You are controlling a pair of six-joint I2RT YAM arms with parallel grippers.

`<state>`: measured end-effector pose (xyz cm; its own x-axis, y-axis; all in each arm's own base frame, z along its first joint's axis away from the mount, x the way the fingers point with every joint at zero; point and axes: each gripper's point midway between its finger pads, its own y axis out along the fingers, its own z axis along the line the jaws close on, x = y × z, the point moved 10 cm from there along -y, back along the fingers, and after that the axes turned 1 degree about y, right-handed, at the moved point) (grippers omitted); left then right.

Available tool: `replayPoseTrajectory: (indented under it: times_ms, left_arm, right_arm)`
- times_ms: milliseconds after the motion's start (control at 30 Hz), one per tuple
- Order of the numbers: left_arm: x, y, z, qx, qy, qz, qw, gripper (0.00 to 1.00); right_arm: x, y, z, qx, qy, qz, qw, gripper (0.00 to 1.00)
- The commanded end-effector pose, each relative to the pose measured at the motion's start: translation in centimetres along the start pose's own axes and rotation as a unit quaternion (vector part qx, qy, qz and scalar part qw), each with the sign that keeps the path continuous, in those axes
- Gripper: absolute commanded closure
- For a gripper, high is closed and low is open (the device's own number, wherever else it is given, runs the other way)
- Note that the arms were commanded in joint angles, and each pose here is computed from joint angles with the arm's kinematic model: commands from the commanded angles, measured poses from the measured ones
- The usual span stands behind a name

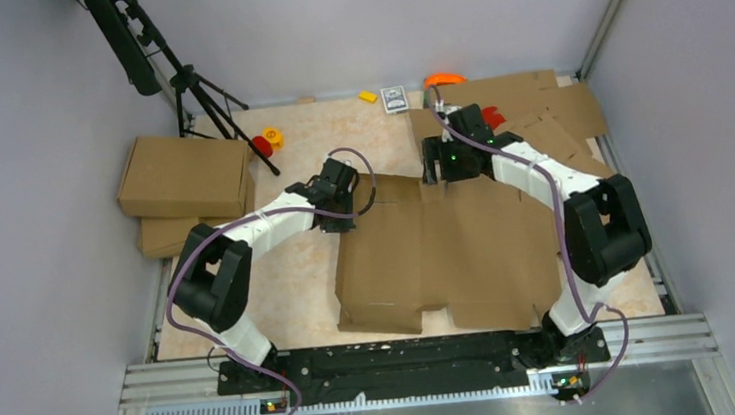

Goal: Fold the paper box

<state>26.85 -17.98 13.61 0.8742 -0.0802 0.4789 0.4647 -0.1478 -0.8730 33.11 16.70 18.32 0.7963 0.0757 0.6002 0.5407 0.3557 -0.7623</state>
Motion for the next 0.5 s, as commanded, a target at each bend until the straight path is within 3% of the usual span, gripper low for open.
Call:
replayPoseTrajectory:
  times_ms: [0, 167, 300, 467]
  left_arm:
    - [1.2, -0.8, -0.5, -0.007, -0.001, -0.022, 1.0, 1.0]
    - [1.2, -0.7, -0.6, -0.009, -0.002, -0.02, 1.0, 1.0]
    - [1.2, -0.8, -0.7, -0.011, -0.003, -0.02, 1.0, 1.0]
    - [1.2, -0.9, -0.7, -0.013, -0.005, -0.02, 1.0, 1.0]
  right_arm:
    - [0.6, -1.3, 0.0, -0.015, 0.052, -0.061, 0.997, 0.27]
    - [-0.4, -0.1, -0.6, -0.038, 0.067, -0.055, 0.996, 0.27]
    - [-0.6, 1.1, -0.7, -0.037, 0.066, -0.045, 0.996, 0.41]
    - [-0.4, 2.2, -1.2, -0.054, 0.045, -0.039, 0.997, 0.46]
